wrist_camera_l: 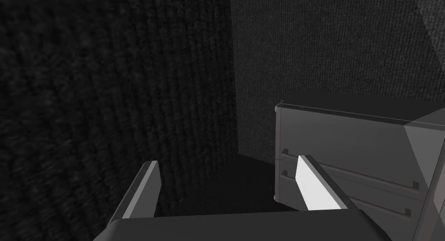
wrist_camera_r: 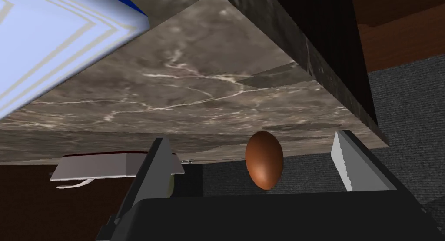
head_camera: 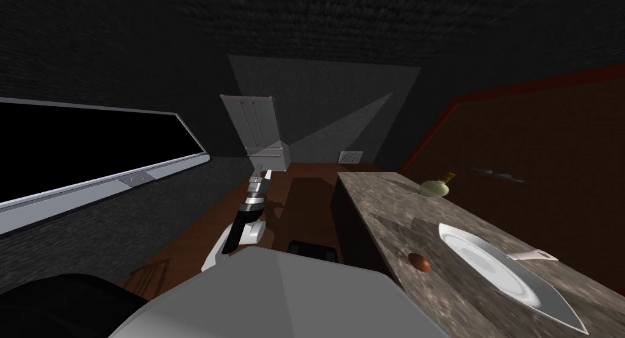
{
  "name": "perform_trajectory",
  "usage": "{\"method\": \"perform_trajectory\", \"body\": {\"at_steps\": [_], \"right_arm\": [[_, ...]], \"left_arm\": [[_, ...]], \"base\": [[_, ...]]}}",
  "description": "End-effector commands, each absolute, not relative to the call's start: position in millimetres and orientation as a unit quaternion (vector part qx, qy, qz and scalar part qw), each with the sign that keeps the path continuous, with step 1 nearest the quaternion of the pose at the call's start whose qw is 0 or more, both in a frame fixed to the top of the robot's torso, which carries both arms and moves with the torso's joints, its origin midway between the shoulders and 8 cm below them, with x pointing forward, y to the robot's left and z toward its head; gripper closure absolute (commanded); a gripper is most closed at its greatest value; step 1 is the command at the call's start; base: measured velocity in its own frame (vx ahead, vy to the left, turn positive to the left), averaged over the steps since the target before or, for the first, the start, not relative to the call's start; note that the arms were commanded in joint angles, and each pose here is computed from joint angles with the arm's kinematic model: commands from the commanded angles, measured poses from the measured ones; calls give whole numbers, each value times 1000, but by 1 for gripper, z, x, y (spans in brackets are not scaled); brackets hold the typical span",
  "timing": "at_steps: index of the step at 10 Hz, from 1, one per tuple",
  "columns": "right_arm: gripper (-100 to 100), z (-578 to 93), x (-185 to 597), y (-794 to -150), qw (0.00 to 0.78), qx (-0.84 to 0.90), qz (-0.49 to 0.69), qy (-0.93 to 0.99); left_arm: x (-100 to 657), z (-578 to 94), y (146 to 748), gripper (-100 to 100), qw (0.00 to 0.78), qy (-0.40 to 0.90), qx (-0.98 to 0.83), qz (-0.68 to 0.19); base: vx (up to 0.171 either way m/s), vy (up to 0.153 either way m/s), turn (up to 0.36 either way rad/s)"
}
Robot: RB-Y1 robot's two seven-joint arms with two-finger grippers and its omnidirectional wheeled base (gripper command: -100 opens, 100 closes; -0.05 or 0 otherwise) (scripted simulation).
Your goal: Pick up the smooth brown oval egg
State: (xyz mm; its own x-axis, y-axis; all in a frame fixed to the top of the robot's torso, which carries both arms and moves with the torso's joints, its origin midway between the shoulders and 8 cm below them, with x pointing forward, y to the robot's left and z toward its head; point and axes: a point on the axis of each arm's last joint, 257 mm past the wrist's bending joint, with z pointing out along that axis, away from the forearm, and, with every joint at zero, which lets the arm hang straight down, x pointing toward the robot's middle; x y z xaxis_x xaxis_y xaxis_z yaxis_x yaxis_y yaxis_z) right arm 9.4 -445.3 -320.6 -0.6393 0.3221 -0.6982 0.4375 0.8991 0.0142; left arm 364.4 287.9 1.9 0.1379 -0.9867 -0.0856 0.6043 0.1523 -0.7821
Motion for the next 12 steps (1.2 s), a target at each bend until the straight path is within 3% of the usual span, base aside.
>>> {"method": "perform_trajectory", "body": {"at_steps": [1, 8, 12], "right_arm": [[-100, -325, -24, -453, 330, 199, -112, 916], [-100, -315, -114, -467, 226, 160, -188, 942], [-100, -310, -126, -464, 209, 145, -198, 947]], "left_arm": [[364, 2, 288, 0, 691, 315, -303, -576], [364, 2, 288, 0, 691, 315, -304, -576], [364, 2, 288, 0, 691, 315, -304, -576]], "base": [[71, -47, 442], [82, -45, 349], [113, -36, 257]]}}
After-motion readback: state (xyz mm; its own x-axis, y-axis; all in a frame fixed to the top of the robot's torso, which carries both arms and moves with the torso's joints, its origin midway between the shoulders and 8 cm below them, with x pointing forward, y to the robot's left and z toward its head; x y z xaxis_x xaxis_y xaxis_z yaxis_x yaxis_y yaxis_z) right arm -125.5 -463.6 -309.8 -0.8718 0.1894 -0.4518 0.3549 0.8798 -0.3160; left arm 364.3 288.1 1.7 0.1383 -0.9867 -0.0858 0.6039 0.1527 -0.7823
